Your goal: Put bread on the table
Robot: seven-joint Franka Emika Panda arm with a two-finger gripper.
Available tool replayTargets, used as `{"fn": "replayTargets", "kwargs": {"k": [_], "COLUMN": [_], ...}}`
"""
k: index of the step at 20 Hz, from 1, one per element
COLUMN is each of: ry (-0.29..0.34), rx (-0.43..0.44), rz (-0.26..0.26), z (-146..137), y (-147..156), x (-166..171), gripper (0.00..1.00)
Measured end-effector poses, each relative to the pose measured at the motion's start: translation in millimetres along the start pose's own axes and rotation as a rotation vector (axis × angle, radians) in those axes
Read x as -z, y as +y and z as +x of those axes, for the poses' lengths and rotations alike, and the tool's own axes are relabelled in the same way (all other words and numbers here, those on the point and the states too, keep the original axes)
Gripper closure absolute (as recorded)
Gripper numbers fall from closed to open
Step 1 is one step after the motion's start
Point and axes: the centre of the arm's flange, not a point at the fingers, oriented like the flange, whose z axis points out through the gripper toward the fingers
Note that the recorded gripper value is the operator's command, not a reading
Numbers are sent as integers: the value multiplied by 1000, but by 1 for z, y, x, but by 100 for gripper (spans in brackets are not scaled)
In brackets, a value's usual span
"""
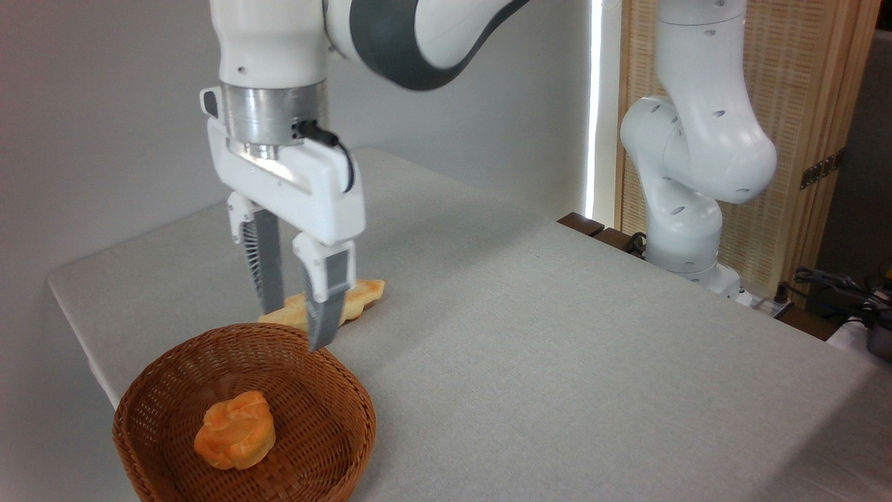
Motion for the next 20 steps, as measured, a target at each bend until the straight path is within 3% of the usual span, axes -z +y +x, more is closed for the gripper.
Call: {"fn": "replayTargets", "kwargs": {"k": [4,9,16,20], "ry": [31,71,76,69], "rx": [-38,-42,-52,-63], "rz": [18,57,74,65], "z": [21,34,46,51], "y": [15,9,7,13], "x": [-30,-65,-126,-141], "gripper": [0,0,0,0]}}
